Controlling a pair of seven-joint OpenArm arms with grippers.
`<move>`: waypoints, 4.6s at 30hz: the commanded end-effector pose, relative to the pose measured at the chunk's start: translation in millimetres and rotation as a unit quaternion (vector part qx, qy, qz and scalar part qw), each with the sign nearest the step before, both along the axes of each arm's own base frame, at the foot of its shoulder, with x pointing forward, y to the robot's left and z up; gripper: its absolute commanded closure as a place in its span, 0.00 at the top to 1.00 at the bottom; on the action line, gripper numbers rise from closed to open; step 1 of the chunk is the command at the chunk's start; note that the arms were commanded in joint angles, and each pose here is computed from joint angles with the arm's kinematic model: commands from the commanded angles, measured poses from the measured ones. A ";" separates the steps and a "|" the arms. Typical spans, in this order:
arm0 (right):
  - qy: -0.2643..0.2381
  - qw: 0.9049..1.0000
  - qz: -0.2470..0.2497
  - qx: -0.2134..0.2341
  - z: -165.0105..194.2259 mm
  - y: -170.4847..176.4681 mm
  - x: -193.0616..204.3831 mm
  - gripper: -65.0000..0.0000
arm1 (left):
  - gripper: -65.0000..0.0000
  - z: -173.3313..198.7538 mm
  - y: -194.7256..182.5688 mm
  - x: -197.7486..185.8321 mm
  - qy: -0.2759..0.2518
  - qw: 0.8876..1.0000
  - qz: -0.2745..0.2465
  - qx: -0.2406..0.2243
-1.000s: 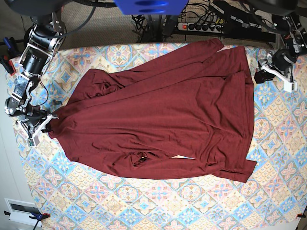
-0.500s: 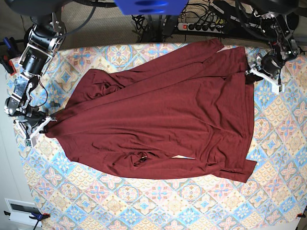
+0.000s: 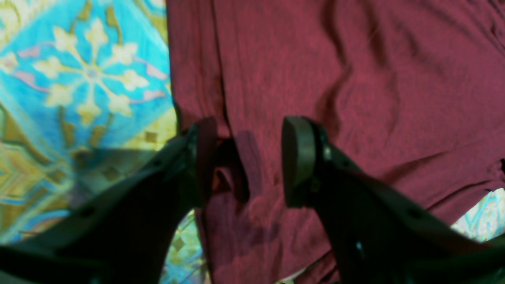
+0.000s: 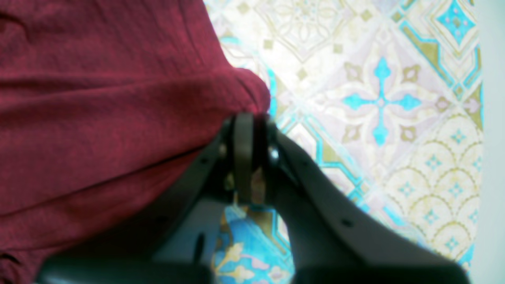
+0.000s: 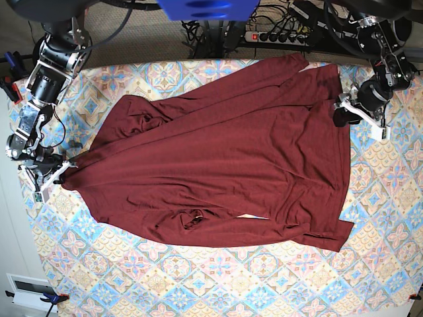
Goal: Layout the t-shirt on the table in an organized manner, then fold the t-shirt properly
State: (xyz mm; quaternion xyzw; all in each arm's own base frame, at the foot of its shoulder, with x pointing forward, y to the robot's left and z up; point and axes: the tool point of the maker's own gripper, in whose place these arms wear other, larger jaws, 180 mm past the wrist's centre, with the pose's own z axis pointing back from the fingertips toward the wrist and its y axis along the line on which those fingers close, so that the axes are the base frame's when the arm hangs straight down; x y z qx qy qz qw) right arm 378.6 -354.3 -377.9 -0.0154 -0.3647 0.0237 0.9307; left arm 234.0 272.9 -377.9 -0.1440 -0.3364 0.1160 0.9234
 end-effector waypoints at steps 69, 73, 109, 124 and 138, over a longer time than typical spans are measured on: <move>-0.014 0.992 0.104 -0.074 20.0 40.3 10.0 0.20 | 0.15 -20.2 77.4 48.8 -0.003 0.986 0.161 0.037; -0.014 0.992 0.104 -0.073 19.7 41.0 10.1 0.20 | 0.36 -24.0 77.8 43.8 0.011 0.984 0.173 0.035; -0.015 0.992 0.104 -0.073 20.3 41.0 10.6 0.20 | 0.55 -50.7 -13.2 0.4 0.088 0.994 0.031 -0.059; -0.014 0.992 0.104 -0.073 19.9 40.9 10.4 0.20 | 0.00 -45.2 -24.7 114.1 0.017 0.993 0.061 -0.102; -0.017 0.992 0.104 -0.074 21.4 40.9 10.7 0.20 | 0.02 -15.1 24.3 171.4 0.017 0.995 0.095 -0.010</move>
